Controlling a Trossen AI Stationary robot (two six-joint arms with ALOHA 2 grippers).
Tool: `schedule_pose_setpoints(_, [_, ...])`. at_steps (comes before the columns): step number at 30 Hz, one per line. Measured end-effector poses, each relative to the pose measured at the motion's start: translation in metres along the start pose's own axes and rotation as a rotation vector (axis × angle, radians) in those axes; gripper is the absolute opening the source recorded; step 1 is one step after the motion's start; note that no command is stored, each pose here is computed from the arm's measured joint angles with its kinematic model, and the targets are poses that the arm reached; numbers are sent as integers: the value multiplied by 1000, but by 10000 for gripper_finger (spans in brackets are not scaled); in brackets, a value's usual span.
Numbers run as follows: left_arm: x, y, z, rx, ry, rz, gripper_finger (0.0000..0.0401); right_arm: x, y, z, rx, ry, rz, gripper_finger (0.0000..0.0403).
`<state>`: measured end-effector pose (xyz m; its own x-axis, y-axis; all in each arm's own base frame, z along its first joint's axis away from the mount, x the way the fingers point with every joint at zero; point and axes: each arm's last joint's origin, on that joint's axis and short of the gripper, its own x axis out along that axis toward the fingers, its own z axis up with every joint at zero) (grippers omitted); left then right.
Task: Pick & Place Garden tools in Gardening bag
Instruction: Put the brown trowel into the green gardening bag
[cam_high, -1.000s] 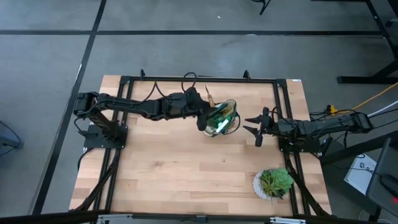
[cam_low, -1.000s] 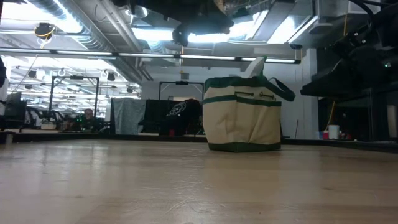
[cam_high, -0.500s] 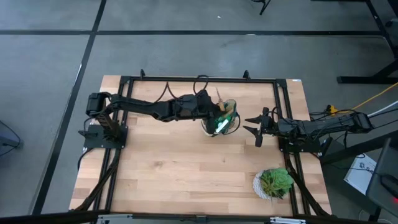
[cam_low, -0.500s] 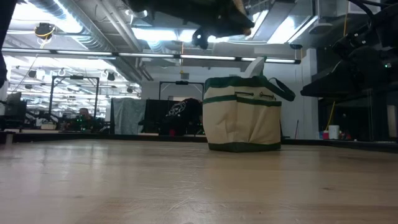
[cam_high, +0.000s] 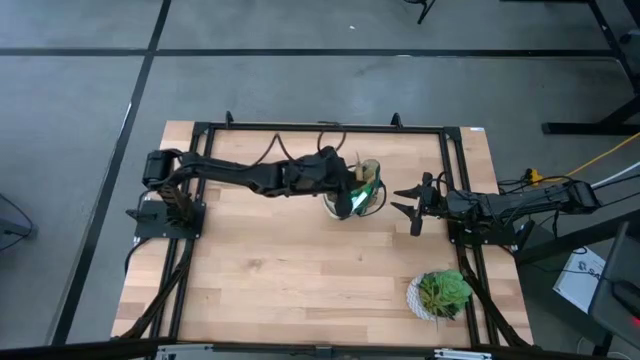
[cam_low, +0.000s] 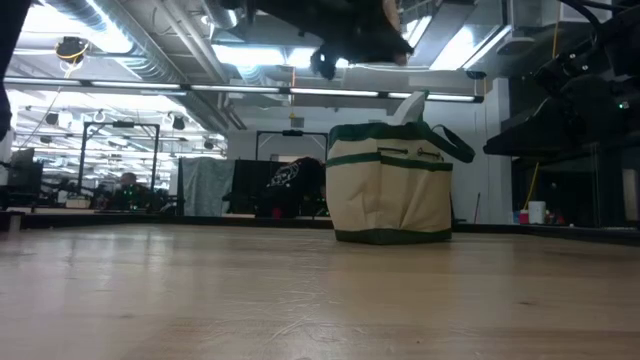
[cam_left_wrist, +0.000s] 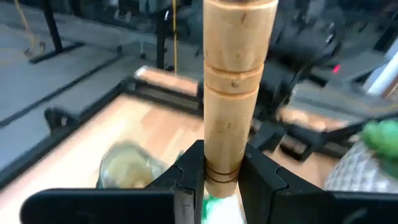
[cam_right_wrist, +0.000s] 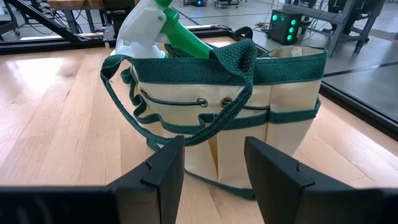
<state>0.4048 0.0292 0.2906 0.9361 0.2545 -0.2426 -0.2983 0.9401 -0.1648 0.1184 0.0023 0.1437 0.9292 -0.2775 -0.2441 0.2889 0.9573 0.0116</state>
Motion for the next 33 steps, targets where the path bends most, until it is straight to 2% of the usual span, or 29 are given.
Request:
schedule_pose_setpoints(10, [25,6,-34,22,91,72,63,0,0,0,0,0,0,171])
schedule_pose_setpoints(18, [32,17,-41,-9,124,80,63,0,0,0,0,0,0,171])
schedule_pose_setpoints(33, [31,18,-48,-11,192,90,63,0,0,0,0,0,1,171])
